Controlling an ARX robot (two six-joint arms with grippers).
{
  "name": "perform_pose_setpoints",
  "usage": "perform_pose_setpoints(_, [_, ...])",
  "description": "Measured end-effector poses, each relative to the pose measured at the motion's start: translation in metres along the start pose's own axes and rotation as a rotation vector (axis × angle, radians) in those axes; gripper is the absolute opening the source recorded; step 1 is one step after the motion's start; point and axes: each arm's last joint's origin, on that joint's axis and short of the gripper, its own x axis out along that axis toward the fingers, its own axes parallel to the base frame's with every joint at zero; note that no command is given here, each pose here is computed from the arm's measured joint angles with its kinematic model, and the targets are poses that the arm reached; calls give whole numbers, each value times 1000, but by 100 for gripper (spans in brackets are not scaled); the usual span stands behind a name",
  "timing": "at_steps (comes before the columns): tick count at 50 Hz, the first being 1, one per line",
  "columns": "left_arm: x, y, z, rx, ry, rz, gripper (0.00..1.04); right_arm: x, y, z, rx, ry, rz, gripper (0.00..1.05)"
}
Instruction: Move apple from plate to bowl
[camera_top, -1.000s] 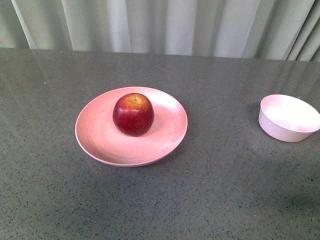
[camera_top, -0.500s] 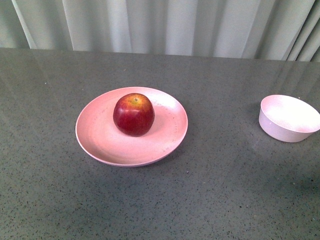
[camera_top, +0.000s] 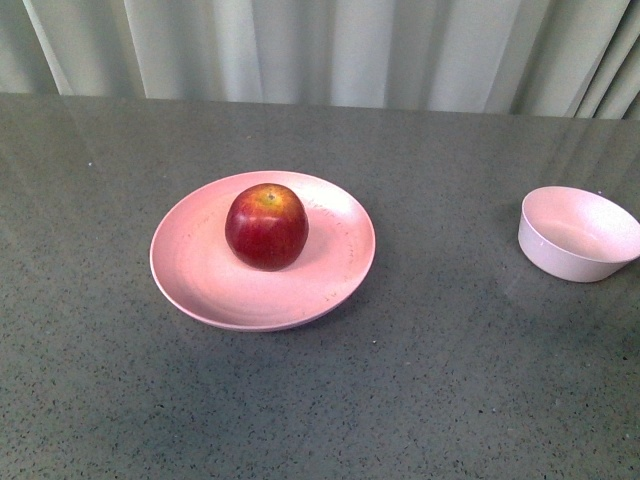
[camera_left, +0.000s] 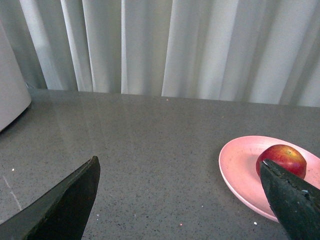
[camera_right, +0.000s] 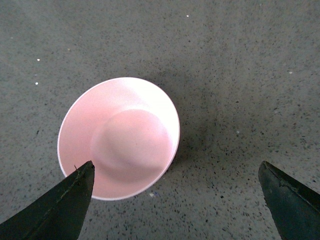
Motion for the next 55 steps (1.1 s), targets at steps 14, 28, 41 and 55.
perform_pose_setpoints(14, [0, 0, 0, 0, 0, 0, 96, 42, -3, -8, 51, 87, -58, 96])
perform_pose_setpoints(28, [0, 0, 0, 0, 0, 0, 96, 62, 1, -17, 91, 133, -57, 96])
perform_pose_setpoints(41, [0, 0, 0, 0, 0, 0, 96, 77, 6, -18, 116, 156, -65, 84])
perform_pose_setpoints(55, [0, 0, 0, 0, 0, 0, 96, 81, 6, -16, 153, 168, -73, 33])
